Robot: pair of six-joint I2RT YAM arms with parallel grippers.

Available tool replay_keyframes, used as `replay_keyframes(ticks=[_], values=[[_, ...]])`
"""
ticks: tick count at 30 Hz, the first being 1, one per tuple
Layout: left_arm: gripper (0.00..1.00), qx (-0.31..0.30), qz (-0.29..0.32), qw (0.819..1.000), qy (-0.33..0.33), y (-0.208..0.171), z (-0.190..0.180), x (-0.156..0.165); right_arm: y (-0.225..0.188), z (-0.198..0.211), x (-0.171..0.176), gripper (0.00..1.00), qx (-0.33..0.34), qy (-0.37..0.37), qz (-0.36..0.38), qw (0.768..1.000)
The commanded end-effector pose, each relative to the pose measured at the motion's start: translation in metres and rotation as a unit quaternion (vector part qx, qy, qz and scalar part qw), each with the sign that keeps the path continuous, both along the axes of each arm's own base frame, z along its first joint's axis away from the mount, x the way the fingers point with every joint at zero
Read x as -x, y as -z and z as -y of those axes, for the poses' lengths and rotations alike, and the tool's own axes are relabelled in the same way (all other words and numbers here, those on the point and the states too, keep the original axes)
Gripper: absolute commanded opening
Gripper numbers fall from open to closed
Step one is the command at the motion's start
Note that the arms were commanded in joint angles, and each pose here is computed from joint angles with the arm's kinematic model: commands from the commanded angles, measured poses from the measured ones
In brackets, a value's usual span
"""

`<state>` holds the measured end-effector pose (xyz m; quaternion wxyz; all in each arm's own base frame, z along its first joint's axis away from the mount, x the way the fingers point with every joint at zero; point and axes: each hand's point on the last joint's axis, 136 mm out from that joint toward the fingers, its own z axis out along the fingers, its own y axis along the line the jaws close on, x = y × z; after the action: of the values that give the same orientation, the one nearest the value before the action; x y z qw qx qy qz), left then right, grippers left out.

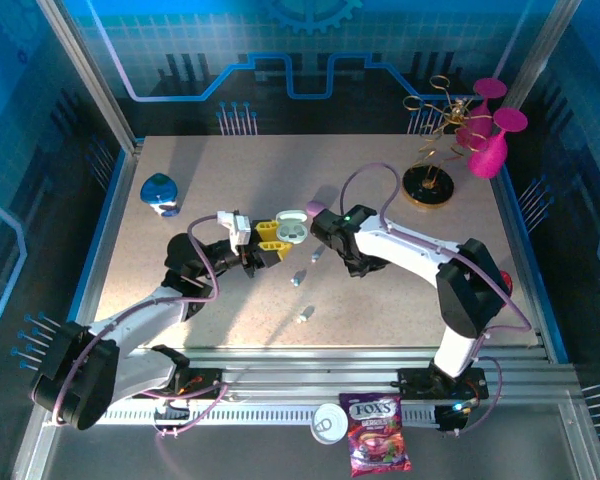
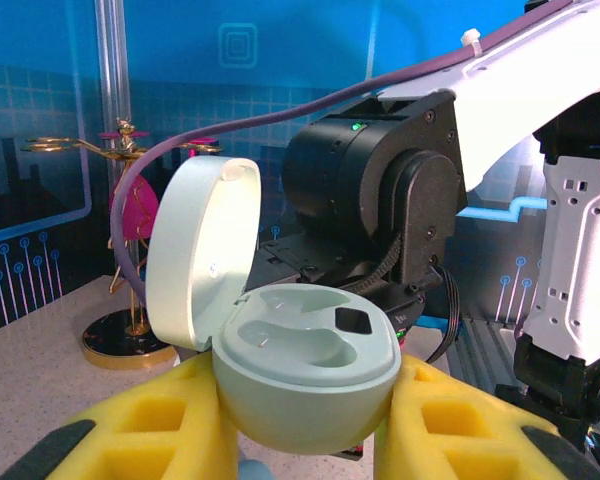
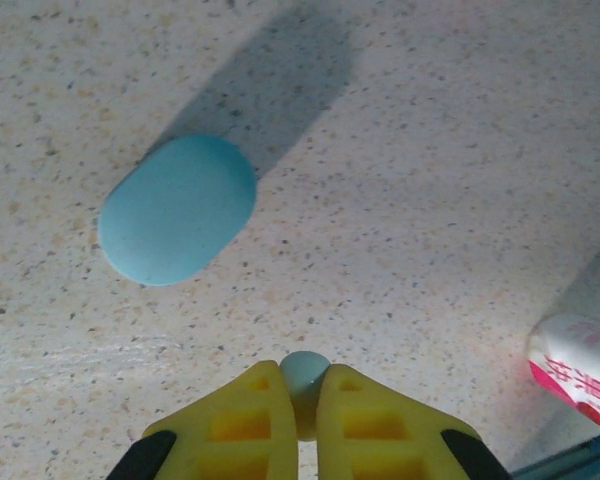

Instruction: Insert the wireless bluetooth earbuds into the charging case

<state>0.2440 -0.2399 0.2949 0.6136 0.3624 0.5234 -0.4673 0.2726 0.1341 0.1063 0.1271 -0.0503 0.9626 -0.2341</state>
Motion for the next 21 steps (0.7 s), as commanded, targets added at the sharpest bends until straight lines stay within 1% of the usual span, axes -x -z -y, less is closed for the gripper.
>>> replay_keyframes(ticks=[1,7,15,17,21], values=[[0.2,0.004,0.028,1.0,-0.012,-0.009,-0.005,0.002,-0.011,0.011,0.003,0.07,0.05,0.022,0.004,0.999],[0.2,0.004,0.028,1.0,-0.012,-0.008,-0.005,0.002,-0.017,0.009,0.001,0.07,0.063,0.04,-0.007,0.997],[0.2,0.001,0.027,1.0,-0.013,-0.005,-0.006,0.002,-0.02,0.007,-0.001,0.06,0.068,0.038,-0.01,0.997],[0.2,-0.001,0.025,1.0,-0.014,-0.003,-0.005,0.001,-0.023,0.005,-0.002,0.05,0.054,0.034,-0.003,0.998],[0.2,-0.008,0.022,1.0,-0.019,0.004,-0.004,-0.005,-0.041,-0.007,-0.001,0.05,-0.02,0.027,0.02,0.999]])
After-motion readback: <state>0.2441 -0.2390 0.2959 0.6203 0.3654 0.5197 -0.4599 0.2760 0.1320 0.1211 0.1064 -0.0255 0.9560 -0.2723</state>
